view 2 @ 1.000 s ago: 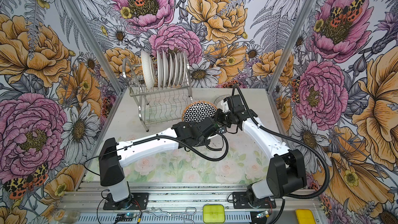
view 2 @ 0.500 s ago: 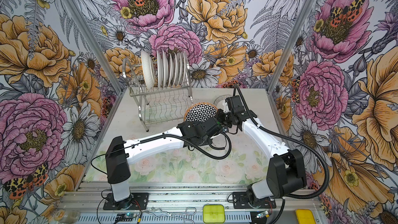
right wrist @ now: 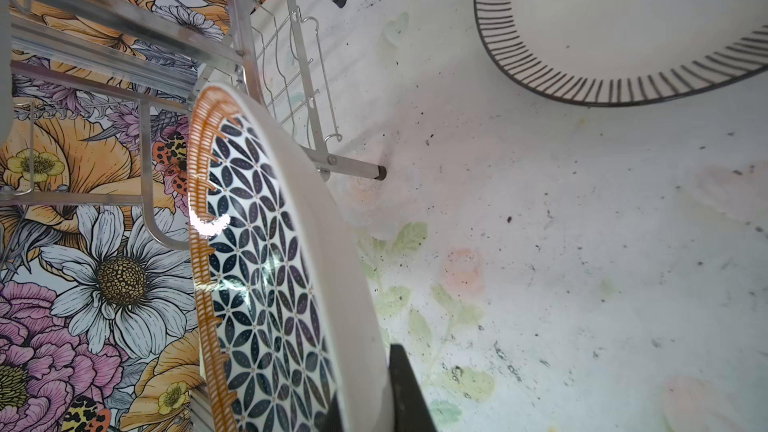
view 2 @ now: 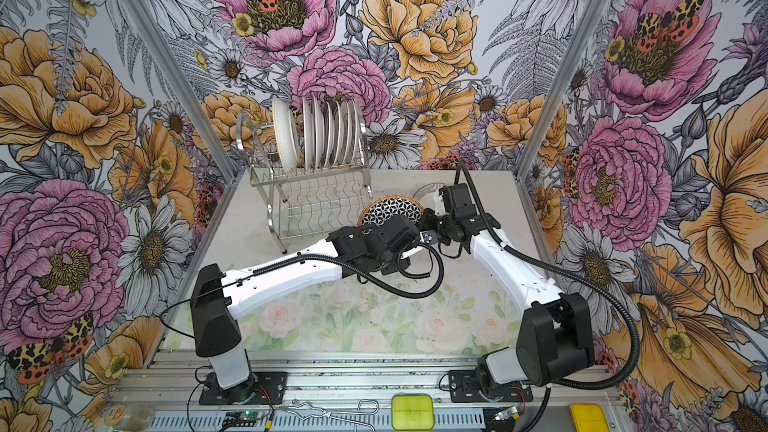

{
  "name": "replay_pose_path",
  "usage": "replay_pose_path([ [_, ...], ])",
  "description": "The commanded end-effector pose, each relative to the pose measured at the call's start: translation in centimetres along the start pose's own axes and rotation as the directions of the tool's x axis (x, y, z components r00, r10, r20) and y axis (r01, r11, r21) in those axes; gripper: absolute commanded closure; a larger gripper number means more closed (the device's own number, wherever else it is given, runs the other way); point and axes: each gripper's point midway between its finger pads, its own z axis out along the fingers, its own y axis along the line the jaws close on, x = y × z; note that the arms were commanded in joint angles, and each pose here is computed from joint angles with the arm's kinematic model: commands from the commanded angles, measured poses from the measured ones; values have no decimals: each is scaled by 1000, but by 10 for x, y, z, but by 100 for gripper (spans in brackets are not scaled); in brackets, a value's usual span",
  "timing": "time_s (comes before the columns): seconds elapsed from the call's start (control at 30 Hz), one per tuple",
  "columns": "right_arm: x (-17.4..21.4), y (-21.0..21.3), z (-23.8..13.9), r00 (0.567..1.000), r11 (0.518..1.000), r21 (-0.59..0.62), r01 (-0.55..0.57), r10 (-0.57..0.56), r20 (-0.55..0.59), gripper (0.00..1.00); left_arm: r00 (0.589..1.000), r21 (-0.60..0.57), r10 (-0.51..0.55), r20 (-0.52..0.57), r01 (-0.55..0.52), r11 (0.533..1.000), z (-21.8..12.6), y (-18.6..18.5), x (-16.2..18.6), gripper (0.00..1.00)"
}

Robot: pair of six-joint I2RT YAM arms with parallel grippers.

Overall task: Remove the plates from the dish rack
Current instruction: 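Lower the plate onto the striped plate with the right gripper while the left withdraws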

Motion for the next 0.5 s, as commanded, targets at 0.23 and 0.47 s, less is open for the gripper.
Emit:
replay_pose_path([
  [0.23,-42,-11,-24,989,999,36,1,-7,146,100,969,-105,-135,206,159,982,-68,66,-25,28],
  [0.47,-80,-33,-38,971,997,50,-62,49,234,100,937,-141,-237,255,278,950,-104,99,-1,1],
])
